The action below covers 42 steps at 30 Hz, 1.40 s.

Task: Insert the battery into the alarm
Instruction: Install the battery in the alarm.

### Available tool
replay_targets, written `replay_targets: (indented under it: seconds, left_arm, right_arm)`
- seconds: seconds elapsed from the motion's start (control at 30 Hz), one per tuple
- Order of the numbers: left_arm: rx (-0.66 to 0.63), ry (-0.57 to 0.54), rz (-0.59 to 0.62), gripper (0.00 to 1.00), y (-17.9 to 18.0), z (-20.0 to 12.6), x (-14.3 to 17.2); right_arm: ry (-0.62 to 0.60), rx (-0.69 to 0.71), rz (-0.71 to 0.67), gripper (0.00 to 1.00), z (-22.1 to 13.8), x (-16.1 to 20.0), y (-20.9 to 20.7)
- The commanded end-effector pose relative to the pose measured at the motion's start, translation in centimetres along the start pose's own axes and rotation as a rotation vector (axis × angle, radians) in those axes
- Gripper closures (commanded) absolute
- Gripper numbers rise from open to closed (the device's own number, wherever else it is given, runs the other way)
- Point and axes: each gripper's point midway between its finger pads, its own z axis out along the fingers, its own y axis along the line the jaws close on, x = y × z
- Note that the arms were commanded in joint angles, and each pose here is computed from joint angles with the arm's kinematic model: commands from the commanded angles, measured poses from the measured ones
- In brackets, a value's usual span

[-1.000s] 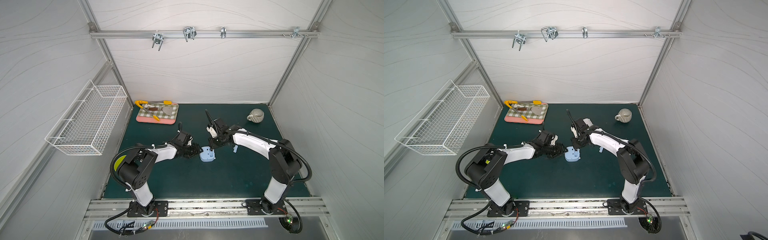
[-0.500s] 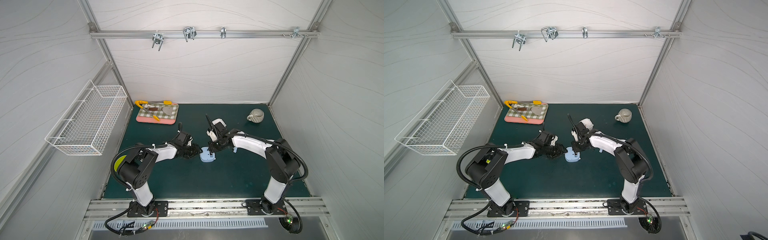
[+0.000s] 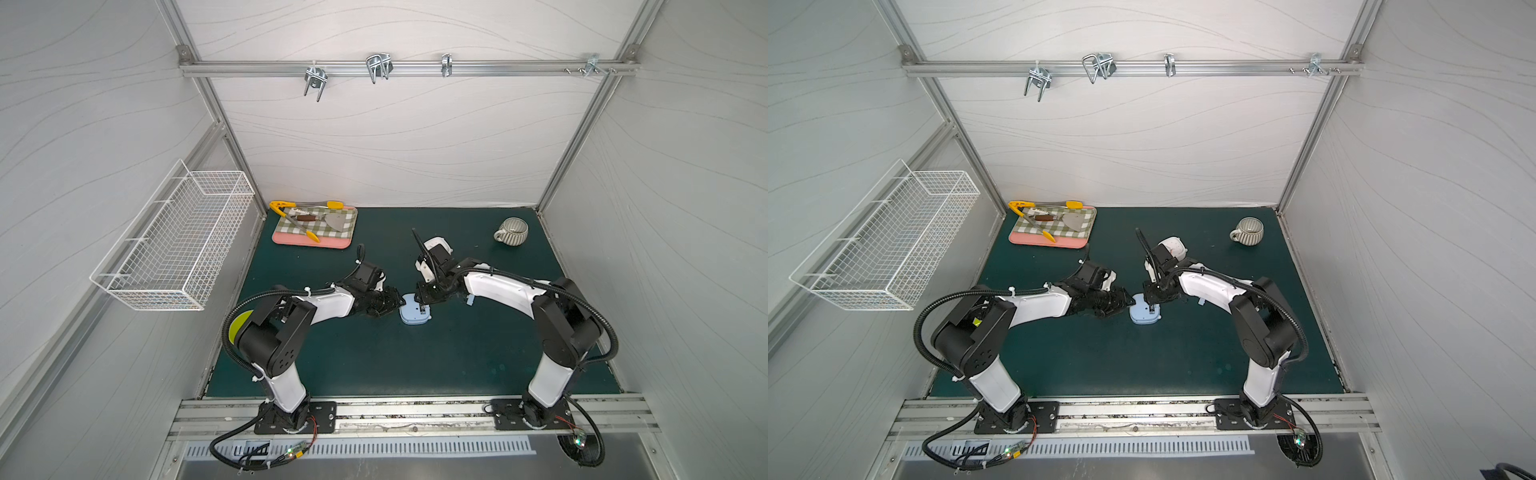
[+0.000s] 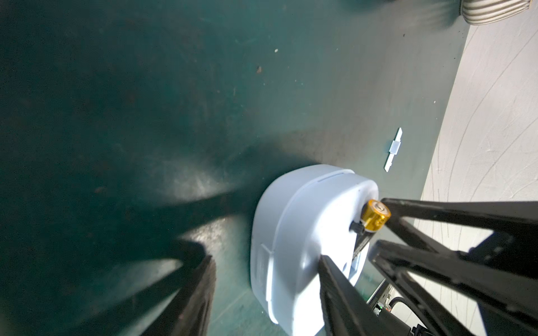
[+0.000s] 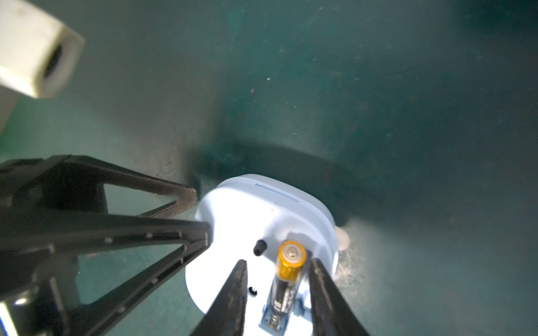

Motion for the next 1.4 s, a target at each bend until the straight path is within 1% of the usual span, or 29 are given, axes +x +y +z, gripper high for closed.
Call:
replay_targets:
  seconds: [0.0, 0.07, 0.1, 0.2, 0.27, 0.3, 0.37, 0.4, 0.53, 0.67, 1.03, 1.23, 1.37]
  left_arm:
    - [0.006, 0.001, 0.02, 0.41, -0.7, 0.3, -0.5]
    - [0.006, 0.001, 0.037, 0.4, -0.9, 0.2, -0.4]
    - [0.001, 0.001, 0.047, 0.38, -1.0, 0.2, -0.4]
    - [0.015, -0.008, 0.078, 0.28, -1.5, 0.2, -0.3]
    - [0.024, 0.007, 0.085, 0.24, -1.8, 0.5, -0.1]
    - [0.026, 0.014, 0.089, 0.22, -1.9, 0.7, 0.0]
    - [0.022, 0.032, 0.092, 0.22, -1.9, 1.1, 0.3]
    - [0.017, 0.038, 0.089, 0.23, -1.8, 1.2, 0.4]
    - [-0.02, 0.054, 0.071, 0.35, -1.1, 1.4, 0.7]
    - [-0.046, 0.056, 0.06, 0.42, -0.6, 1.4, 0.7]
    - [-0.114, 0.061, 0.024, 0.46, 0.9, 1.6, 0.9]
    - [-0.172, 0.058, -0.012, 0.5, 2.0, 1.6, 0.9]
    - [-0.205, 0.076, -0.028, 0.51, 2.7, 1.7, 1.2]
  right_arm:
    - [-0.038, 0.039, 0.004, 0.57, -2.0, -0.5, -0.7]
    - [-0.034, 0.044, 0.0, 0.56, -2.0, -0.9, -0.9]
    - [-0.032, 0.046, -0.001, 0.58, -1.9, -1.1, -0.9]
    - [-0.02, 0.046, -0.009, 0.66, -1.4, -1.5, -0.9]
    - [-0.012, 0.036, -0.016, 0.72, -1.1, -1.5, -0.6]
    - [-0.007, 0.031, -0.013, 0.74, -1.0, -1.5, -0.6]
    - [0.004, 0.026, -0.014, 0.77, -0.7, -1.3, -0.6]
    - [0.009, 0.024, -0.015, 0.78, -0.5, -1.2, -0.6]
    - [0.029, 0.028, -0.018, 0.83, 0.1, -0.7, -0.9]
    - [0.052, 0.027, -0.015, 0.86, 0.7, -0.1, -1.0]
    - [0.105, 0.016, 0.006, 0.89, 1.5, 2.5, -1.5]
    - [0.131, 0.001, 0.045, 0.91, 2.2, 3.9, -1.6]
    - [0.153, 0.017, 0.073, 0.93, 2.8, 5.1, -2.2]
